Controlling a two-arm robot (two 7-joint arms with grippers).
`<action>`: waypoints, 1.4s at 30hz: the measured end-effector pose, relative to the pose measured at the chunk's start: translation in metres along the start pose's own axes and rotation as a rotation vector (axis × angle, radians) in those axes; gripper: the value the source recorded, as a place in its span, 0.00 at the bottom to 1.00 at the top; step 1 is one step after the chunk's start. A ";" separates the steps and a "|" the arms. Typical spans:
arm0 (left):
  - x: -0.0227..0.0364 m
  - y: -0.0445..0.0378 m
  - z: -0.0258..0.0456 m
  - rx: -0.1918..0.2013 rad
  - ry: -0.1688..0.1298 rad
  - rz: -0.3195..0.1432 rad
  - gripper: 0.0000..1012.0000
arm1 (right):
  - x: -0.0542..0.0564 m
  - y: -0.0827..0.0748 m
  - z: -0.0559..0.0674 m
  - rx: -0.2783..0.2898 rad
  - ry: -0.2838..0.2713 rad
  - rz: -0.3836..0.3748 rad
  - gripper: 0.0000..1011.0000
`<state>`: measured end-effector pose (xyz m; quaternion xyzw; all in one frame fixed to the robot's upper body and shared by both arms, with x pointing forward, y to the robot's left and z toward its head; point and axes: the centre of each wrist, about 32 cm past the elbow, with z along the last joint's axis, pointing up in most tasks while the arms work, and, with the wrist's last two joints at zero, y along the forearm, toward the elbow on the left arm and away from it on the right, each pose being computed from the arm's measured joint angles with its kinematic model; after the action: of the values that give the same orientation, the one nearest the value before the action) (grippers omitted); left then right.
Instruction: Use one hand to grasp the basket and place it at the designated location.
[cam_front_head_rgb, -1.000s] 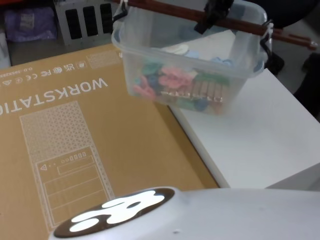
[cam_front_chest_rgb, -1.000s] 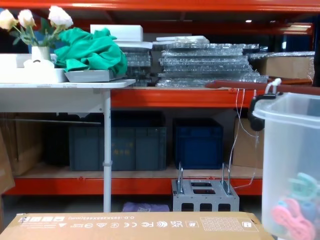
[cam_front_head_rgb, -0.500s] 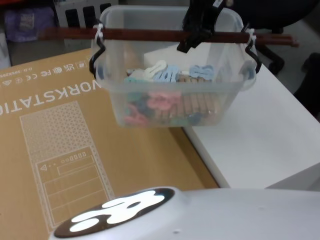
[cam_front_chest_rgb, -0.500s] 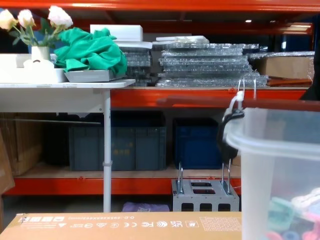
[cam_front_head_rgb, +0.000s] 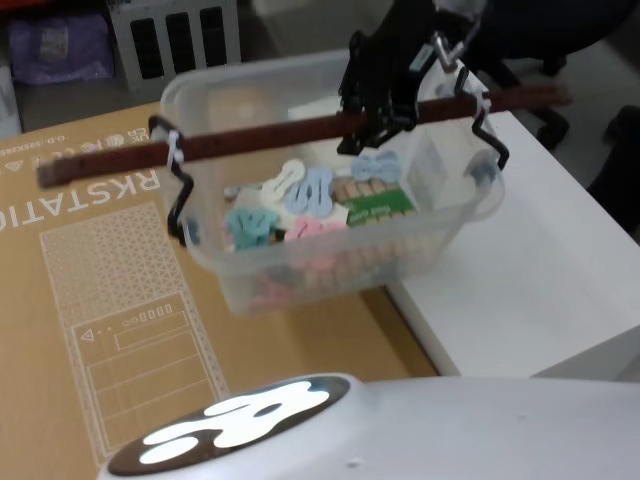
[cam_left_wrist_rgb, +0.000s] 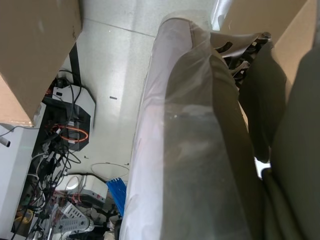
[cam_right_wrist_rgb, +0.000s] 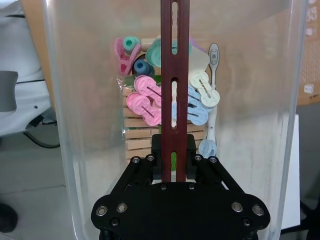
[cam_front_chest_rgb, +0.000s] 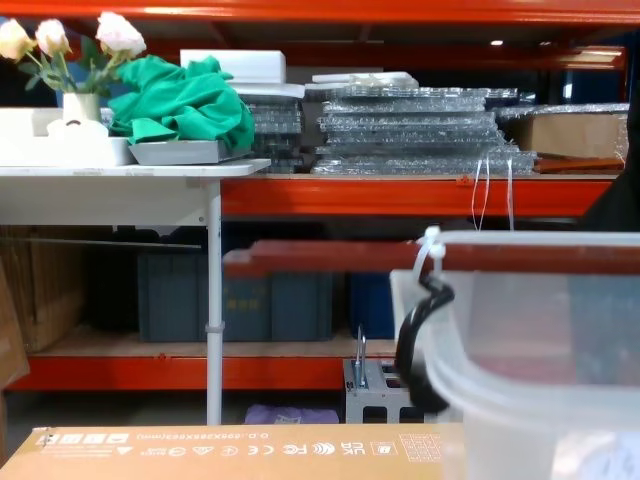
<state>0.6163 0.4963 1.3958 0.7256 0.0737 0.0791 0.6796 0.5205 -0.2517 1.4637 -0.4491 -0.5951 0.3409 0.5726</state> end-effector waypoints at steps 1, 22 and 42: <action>0.0000 0.0000 0.0000 0.000 0.000 0.000 0.00 | 0.001 0.001 0.002 0.003 -0.011 0.000 0.23; 0.0000 0.0000 -0.0001 0.000 0.000 0.000 0.00 | 0.026 0.034 0.023 0.141 -0.156 -0.009 0.23; 0.0000 0.0000 0.0000 0.000 0.000 0.000 0.00 | 0.039 0.060 0.024 0.220 -0.108 -0.064 0.23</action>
<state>0.6163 0.4963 1.3958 0.7256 0.0737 0.0792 0.6796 0.5077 -0.1910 1.4206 -0.3454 -0.5982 0.4093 0.5961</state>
